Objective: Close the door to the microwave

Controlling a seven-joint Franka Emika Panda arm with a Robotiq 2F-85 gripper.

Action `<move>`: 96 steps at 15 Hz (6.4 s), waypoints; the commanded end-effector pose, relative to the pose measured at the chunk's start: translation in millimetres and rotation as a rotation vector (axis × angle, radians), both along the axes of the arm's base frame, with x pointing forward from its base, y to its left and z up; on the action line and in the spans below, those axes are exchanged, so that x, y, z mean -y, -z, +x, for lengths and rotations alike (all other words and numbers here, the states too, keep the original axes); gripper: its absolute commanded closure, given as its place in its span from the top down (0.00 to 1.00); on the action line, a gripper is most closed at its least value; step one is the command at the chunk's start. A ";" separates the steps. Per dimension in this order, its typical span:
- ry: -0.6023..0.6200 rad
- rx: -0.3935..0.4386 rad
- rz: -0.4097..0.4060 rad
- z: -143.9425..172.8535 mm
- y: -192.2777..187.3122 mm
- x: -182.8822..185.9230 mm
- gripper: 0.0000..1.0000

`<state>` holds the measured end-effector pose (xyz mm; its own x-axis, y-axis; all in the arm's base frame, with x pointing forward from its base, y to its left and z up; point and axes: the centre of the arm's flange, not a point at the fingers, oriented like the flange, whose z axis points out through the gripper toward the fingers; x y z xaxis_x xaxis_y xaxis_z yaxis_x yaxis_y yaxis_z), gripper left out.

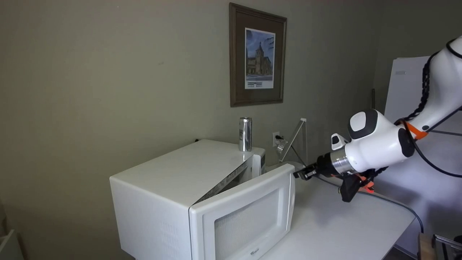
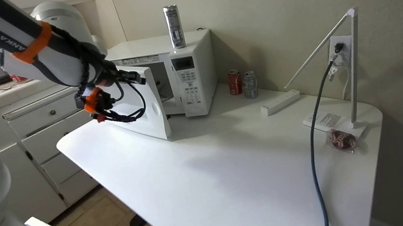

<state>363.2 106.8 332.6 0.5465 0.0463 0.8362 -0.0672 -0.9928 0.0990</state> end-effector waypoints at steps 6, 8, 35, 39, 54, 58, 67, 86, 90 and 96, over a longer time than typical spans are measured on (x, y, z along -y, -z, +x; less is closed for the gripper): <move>-0.166 0.081 0.017 56.0 34.6 11.0 0.00; -0.197 0.088 0.005 69.1 33.2 0.5 0.00; -0.216 0.115 0.009 111.0 32.9 -13.4 0.00; -0.205 0.134 -0.018 112.5 47.9 -4.1 0.00; -0.236 0.165 -0.133 120.4 51.0 19.4 0.00; -0.232 0.154 -0.100 123.3 51.7 17.7 0.00; -0.214 0.209 -0.143 130.0 46.8 18.9 0.00; -0.171 0.210 -0.203 118.6 14.6 -42.9 0.01; -0.172 0.210 -0.204 118.7 14.6 -42.8 0.00; -0.222 -0.015 -0.004 89.2 -5.0 -46.3 0.00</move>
